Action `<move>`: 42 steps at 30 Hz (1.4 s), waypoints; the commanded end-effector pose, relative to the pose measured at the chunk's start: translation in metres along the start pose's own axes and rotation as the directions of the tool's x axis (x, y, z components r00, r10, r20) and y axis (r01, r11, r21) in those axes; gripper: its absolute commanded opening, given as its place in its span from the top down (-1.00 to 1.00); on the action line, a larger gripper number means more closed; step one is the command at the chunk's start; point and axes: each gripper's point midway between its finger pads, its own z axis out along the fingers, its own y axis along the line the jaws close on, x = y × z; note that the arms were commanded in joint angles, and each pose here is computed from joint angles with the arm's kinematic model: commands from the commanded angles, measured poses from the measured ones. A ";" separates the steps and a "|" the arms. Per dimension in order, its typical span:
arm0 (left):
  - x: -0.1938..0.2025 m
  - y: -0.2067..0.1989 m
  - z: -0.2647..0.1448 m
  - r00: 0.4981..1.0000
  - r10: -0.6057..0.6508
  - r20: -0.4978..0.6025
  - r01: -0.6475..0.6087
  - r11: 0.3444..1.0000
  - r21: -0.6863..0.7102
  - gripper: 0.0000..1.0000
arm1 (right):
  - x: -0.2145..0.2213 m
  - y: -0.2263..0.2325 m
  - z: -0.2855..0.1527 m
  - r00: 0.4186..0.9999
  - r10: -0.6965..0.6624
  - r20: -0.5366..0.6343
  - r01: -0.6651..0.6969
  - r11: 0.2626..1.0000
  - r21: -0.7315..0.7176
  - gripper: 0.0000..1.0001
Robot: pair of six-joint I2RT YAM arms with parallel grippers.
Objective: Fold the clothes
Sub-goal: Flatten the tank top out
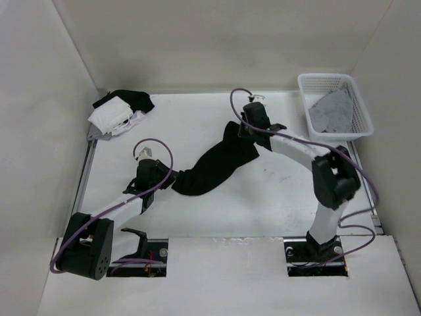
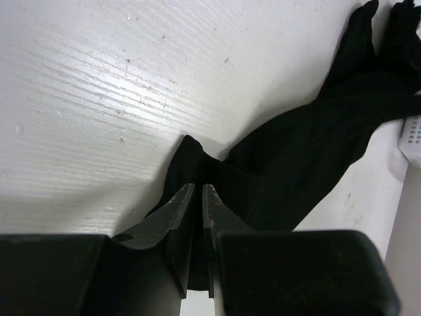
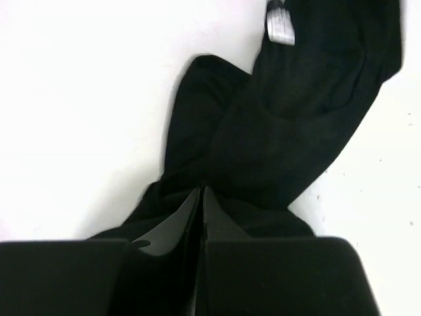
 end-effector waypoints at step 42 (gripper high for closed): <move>0.066 -0.194 0.160 0.789 0.607 -0.097 -0.588 0.791 0.166 0.98 | 0.186 -0.076 -0.192 0.942 0.313 -0.124 -0.314 0.949 0.009 0.99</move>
